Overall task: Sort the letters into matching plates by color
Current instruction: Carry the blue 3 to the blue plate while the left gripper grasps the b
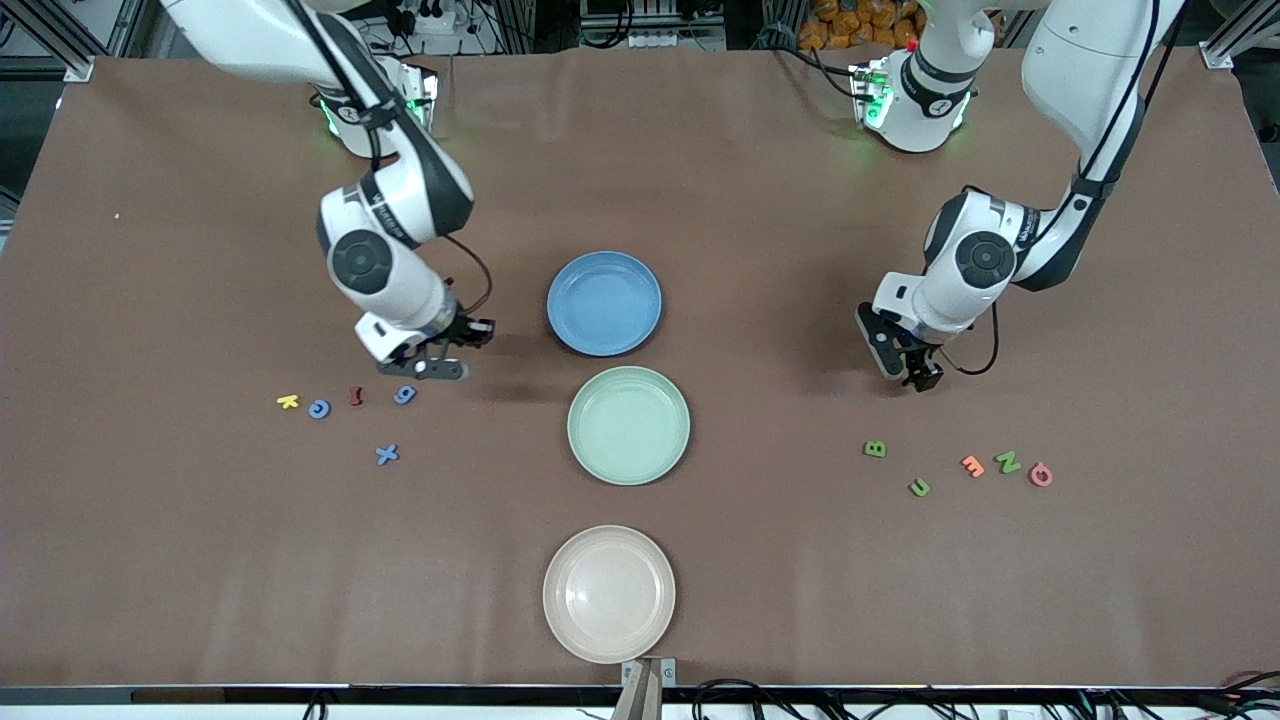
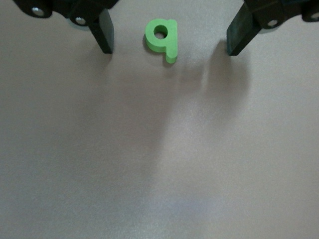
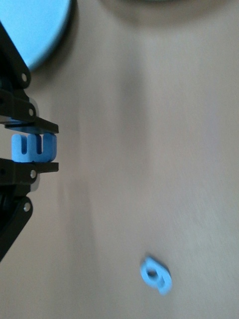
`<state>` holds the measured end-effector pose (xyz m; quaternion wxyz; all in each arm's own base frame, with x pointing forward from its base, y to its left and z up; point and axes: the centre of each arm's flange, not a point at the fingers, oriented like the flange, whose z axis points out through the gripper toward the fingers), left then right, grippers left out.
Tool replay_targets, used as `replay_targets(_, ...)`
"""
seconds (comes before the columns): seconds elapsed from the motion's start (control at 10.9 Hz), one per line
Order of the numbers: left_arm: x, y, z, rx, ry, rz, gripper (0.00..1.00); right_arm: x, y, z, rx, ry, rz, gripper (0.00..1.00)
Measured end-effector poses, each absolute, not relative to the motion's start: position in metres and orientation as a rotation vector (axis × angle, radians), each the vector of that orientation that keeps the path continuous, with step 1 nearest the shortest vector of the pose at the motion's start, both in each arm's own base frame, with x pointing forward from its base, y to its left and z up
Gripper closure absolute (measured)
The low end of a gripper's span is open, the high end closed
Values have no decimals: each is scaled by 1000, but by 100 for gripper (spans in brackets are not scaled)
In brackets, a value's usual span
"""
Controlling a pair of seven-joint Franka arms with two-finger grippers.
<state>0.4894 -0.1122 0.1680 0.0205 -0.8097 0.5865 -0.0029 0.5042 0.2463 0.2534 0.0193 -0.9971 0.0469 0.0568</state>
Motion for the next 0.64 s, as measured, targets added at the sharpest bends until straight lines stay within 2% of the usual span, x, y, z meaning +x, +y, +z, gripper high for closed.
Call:
replay_targets(0.09,490,-111,168,-2512,1817,-9,0,494,275,259,-3090,163,166,74)
replay_targets(0.18,490,-110,168,-2514,1814,-9,4,481,305,264,-3087,191,156,74)
replay_targets(0.46,493,-110,173,-2511,1809,-24,44,427,386,257,-3085,259,161,74)
replay_targets(0.64,496,-110,176,-2510,1804,-35,69,406,420,241,-3077,308,171,74)
